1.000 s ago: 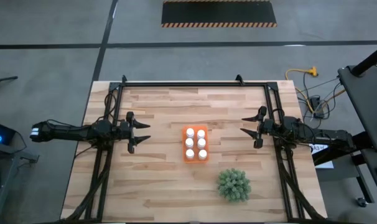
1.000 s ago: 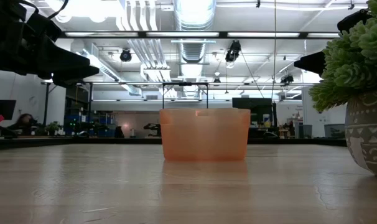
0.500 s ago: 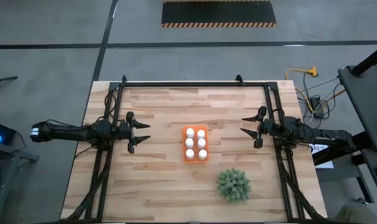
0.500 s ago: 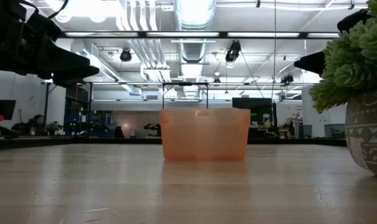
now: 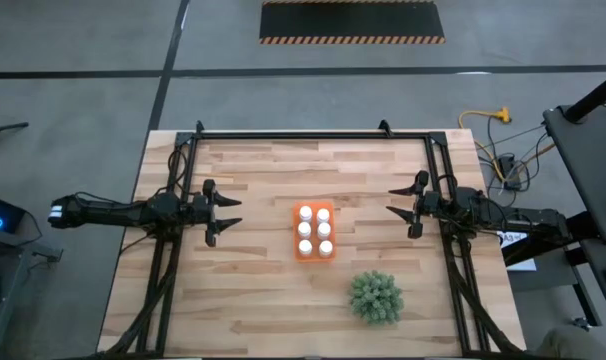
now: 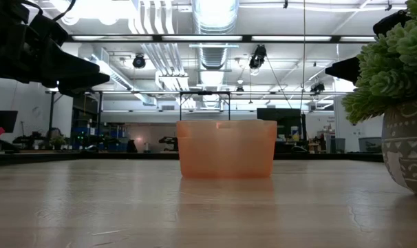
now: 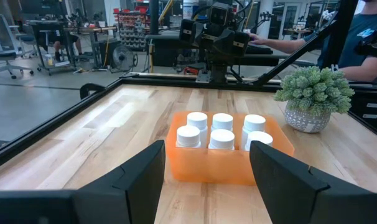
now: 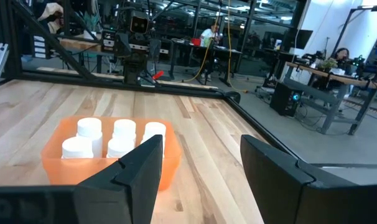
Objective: Pick and place pill bottles into a basket
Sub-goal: Return to Home Position
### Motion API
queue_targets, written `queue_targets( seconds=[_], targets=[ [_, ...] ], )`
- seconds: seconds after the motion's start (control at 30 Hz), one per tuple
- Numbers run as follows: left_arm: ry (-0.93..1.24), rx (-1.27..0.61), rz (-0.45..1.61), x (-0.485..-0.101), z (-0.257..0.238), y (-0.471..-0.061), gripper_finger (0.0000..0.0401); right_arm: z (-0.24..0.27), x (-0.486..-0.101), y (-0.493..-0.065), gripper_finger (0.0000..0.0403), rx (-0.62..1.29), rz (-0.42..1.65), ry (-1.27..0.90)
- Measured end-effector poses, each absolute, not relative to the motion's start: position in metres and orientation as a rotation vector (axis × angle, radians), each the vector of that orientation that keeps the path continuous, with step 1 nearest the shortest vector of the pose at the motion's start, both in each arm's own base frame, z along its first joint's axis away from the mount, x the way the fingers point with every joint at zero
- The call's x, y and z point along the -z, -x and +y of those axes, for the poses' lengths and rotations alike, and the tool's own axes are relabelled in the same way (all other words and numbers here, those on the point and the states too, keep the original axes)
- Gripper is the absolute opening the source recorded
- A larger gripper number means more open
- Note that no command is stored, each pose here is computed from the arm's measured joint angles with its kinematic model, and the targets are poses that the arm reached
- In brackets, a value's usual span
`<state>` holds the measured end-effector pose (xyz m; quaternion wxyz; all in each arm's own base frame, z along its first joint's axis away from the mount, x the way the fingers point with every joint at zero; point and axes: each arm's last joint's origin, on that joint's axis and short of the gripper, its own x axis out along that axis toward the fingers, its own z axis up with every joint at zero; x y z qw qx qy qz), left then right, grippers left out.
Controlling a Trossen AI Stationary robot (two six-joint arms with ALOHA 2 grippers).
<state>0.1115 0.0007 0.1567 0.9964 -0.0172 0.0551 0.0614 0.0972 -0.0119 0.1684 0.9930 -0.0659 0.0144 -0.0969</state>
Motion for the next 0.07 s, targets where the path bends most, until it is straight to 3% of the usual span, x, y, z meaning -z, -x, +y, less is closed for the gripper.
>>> queue_targets(
  seconds=[0.07],
  targets=[
    [0.035,-0.123,0.110,-0.1567,0.0008,-0.1115,0.0218,-0.0119,-0.1684,-0.0972,0.0206,0.194,0.029,0.132]
  ],
)
